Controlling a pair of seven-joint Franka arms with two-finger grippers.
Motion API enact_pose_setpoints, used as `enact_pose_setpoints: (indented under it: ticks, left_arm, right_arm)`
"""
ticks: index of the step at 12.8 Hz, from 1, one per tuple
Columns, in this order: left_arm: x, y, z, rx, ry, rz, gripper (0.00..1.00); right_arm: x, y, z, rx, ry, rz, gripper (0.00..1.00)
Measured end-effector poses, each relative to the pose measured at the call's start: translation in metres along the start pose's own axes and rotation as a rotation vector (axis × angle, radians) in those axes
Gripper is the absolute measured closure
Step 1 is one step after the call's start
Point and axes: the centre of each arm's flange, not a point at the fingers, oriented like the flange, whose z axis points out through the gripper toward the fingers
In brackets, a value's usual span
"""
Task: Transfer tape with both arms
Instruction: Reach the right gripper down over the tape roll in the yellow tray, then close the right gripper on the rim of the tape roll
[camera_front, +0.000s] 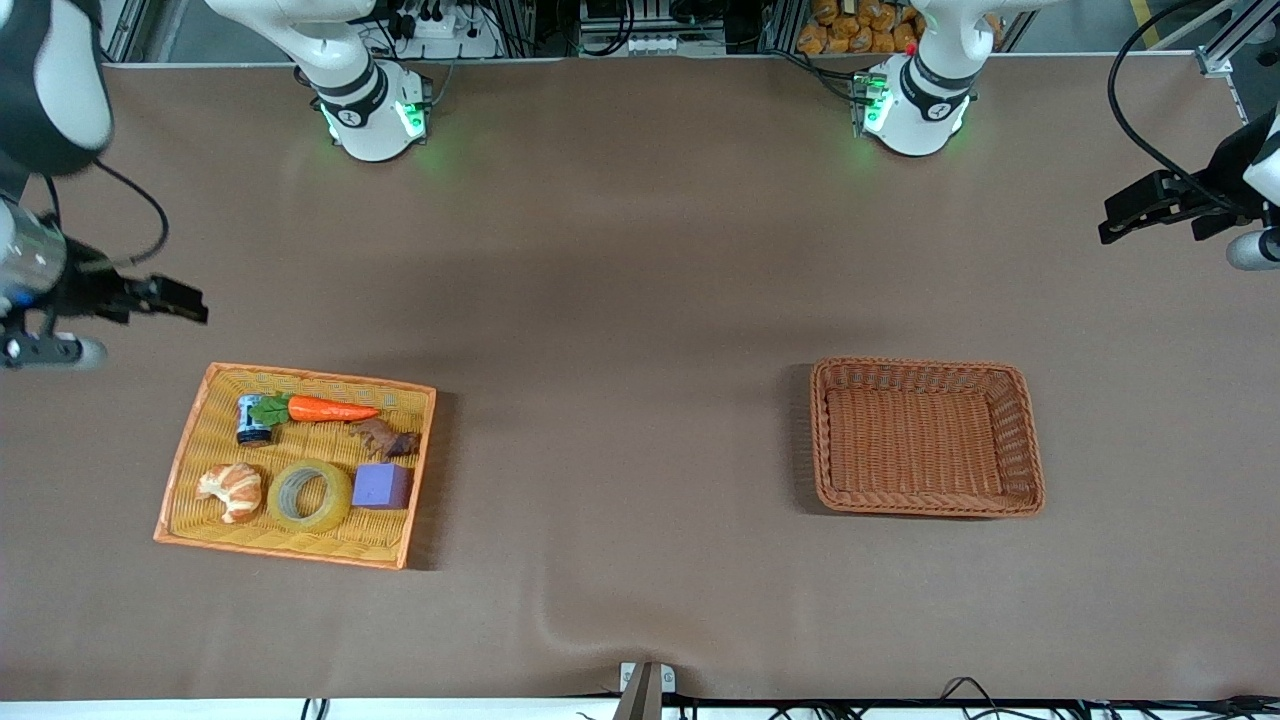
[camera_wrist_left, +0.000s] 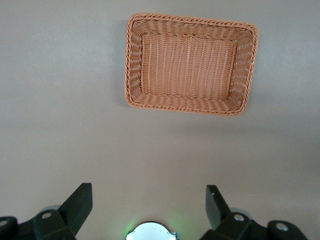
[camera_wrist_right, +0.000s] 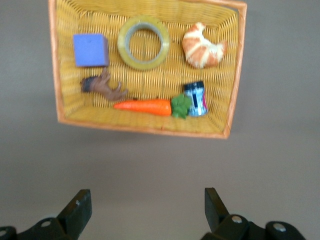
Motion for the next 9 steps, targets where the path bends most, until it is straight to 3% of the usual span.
enact_pose_setpoints:
  ticks: [2, 6, 9]
  left_arm:
    - [0.000, 0.001, 0.000, -0.010, 0.000, 0.001, 0.00]
    - [0.001, 0.000, -0.003, -0.014, 0.010, 0.000, 0.00]
    - [0.001, 0.000, -0.004, -0.014, 0.013, -0.001, 0.00]
  right_arm:
    - [0.030, 0.017, 0.054, 0.003, -0.020, 0.032, 0.00]
    - [0.081, 0.048, 0.170, 0.113, -0.018, 0.140, 0.00]
    - [0.105, 0.047, 0.230, 0.144, -0.050, 0.199, 0.00]
